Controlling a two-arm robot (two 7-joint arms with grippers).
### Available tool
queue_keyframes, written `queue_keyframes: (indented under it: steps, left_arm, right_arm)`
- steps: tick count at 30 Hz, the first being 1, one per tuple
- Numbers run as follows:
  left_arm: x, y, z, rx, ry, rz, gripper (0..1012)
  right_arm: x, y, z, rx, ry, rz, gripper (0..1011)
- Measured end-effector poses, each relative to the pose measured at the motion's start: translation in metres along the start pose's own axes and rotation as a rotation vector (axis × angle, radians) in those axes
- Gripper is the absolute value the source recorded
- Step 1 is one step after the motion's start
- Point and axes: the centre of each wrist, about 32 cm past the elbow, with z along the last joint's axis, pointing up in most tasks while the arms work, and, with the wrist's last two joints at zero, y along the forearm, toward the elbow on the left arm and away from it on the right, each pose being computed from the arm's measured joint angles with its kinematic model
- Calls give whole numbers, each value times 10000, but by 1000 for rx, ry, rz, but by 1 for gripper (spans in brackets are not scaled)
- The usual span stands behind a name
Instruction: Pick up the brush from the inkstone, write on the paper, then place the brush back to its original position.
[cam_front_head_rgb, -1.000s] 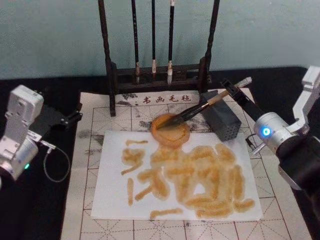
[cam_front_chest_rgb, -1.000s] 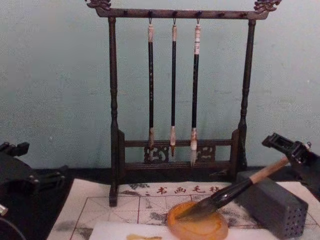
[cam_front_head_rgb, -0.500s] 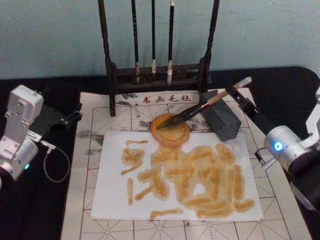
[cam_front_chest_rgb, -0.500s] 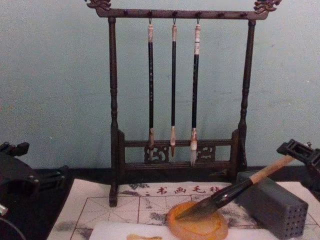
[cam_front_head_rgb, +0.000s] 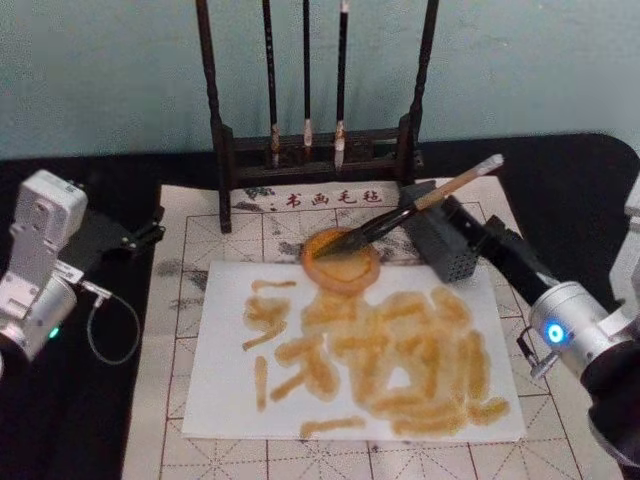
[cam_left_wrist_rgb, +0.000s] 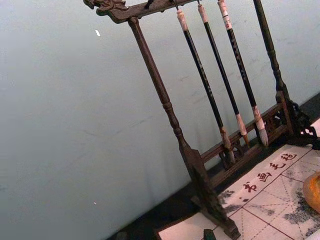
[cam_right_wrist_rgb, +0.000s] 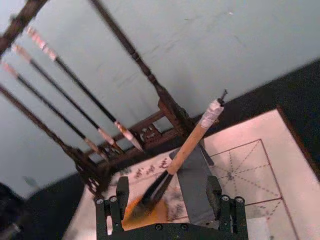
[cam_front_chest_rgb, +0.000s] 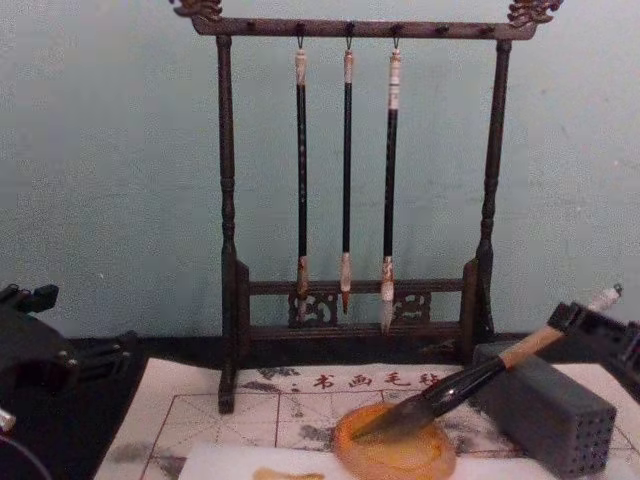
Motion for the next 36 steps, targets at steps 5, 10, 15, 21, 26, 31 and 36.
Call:
queue_keyframes:
  steps: [5, 10, 15, 21, 26, 31, 36]
  left_arm:
    - [0, 0, 0, 0, 0, 0, 1001]
    - [0, 0, 0, 0, 0, 0, 1001]
    - [0, 0, 0, 0, 0, 0, 1001]
    - [0, 0, 0, 0, 0, 0, 1001]
    - [0, 0, 0, 0, 0, 0, 1001]
    - [0, 0, 0, 0, 0, 0, 1001]
    - [0, 0, 0, 0, 0, 0, 1001]
  right_arm:
    - [-44, -44, -81, 0, -200, -6, 1002]
    - [-75, -54, -155, -1, -373, -9, 1002]
    - [-84, -42, -257, 4, -568, -20, 1002]
    - [-65, -14, -346, 14, -730, -36, 1002]
    - [-53, 4, -382, 16, -781, -43, 1002]
    - [-52, 3, -382, 15, -777, -44, 1002]
    - [-54, 2, -378, 15, -772, -43, 1002]
